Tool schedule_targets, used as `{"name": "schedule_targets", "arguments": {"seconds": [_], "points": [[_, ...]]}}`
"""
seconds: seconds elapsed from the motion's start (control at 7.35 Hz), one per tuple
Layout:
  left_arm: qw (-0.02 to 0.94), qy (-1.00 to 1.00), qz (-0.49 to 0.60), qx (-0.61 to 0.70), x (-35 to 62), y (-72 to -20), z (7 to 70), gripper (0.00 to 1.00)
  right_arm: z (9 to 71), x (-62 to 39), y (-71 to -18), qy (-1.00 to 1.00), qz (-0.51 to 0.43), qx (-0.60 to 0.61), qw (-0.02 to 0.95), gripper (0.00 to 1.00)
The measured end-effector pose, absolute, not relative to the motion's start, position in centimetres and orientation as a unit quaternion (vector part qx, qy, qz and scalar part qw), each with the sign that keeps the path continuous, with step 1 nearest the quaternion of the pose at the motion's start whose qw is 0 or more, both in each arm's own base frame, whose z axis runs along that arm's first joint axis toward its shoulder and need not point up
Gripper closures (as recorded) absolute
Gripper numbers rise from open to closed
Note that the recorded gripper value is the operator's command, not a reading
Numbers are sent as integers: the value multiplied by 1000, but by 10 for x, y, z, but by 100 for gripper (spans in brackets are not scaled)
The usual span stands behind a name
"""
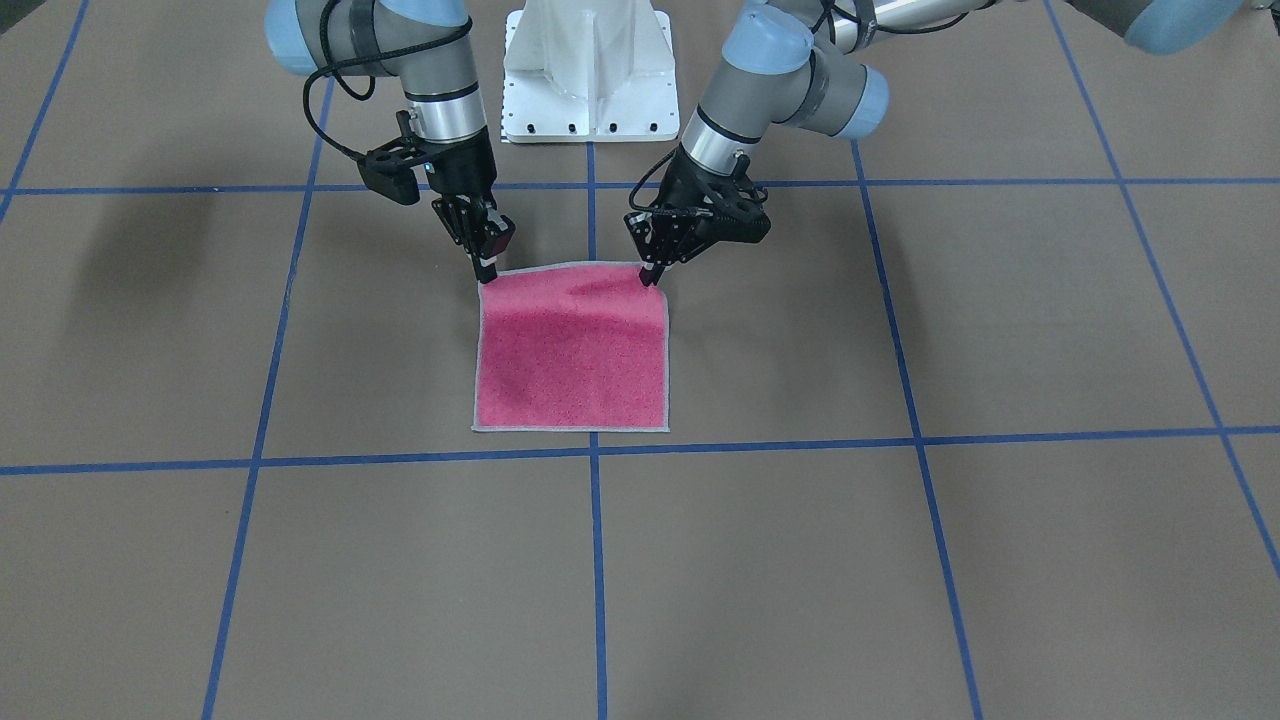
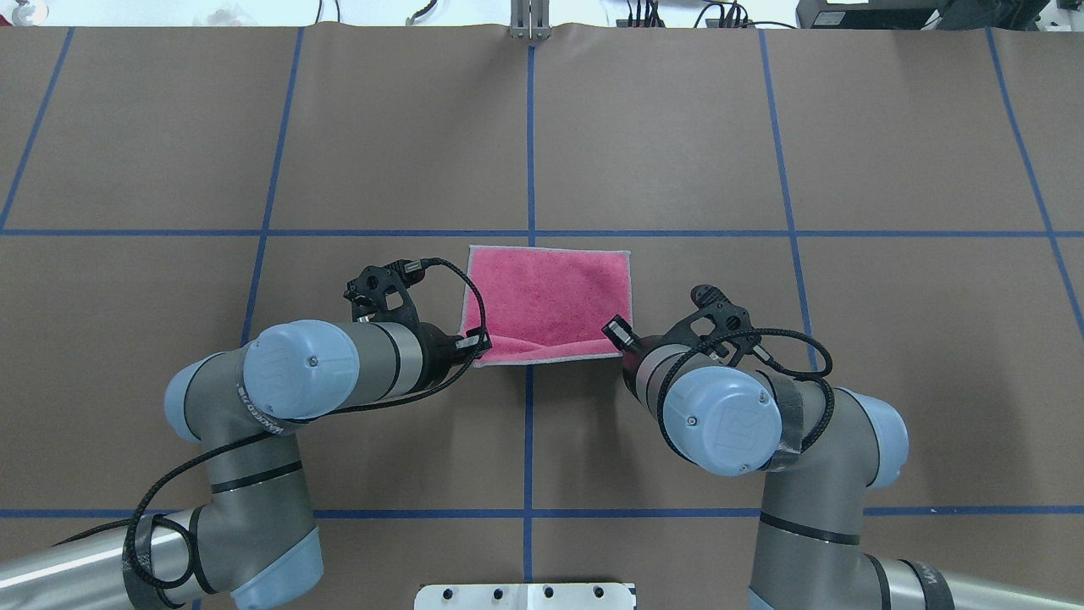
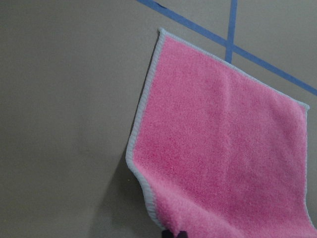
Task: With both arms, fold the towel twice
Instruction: 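Lift both near corners and fold them over onto the far edge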
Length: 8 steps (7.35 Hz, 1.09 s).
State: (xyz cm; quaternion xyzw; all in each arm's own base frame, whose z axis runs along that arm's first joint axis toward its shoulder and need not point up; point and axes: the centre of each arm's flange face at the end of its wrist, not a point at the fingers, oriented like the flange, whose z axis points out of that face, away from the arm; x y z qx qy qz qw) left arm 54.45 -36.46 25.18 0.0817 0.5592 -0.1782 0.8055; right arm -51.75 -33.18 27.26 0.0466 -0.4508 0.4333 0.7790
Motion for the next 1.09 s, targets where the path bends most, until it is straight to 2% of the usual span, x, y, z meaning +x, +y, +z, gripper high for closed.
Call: {"name": "schedule_targets", "arguments": {"seconds": [0.68,1.09], "points": [[808,545,-202,95,537,-400,216,98,253,-512,-356,-462,445,55,765,100],[813,532,-216,101,536,-422,223,98,249,-521,-378,-458,451,65,764,100]]}}
